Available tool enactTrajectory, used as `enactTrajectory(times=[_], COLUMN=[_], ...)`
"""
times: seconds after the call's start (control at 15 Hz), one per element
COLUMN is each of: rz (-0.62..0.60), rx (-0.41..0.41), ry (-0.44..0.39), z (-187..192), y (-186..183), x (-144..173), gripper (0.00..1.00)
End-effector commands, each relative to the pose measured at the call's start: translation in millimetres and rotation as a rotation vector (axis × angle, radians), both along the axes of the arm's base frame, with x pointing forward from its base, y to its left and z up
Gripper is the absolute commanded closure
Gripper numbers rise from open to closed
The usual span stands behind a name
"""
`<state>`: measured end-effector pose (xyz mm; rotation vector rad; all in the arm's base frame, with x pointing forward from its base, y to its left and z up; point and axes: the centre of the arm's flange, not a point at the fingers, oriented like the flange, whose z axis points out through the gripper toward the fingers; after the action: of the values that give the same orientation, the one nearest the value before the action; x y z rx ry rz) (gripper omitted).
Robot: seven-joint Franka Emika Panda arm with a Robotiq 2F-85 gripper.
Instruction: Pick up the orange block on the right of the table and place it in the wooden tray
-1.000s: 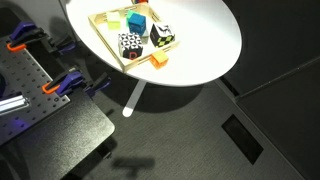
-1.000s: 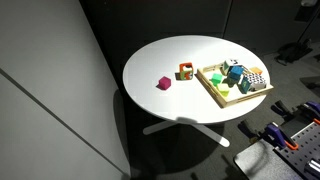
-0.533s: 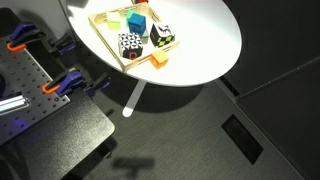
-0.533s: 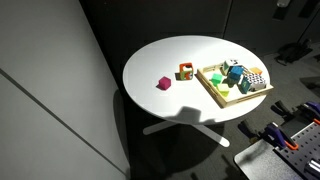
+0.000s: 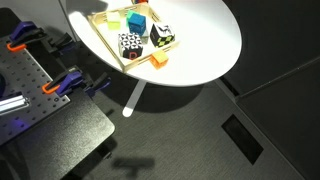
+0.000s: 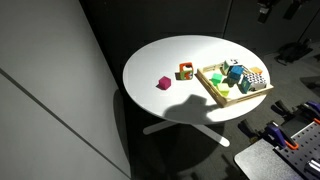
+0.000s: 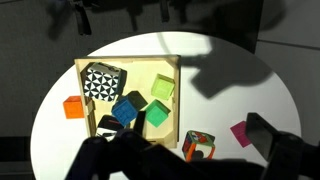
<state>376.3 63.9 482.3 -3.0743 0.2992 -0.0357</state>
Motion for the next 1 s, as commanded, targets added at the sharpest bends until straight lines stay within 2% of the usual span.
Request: enactTrajectory(times=[0.0,0.67,0.87,0.93], rz=[-0.055,-0.138,-0.153,-0.127], rx=[-0.03,-0.045,-0.059,-0.041], ry=[-0.006,-0.014,-0.001,0.003], z=[-24,-88,-97,-98], y=[-21,-77,-87,-83], x=[20,61,66,56], gripper=[0.0,0.0,0.0,0.0])
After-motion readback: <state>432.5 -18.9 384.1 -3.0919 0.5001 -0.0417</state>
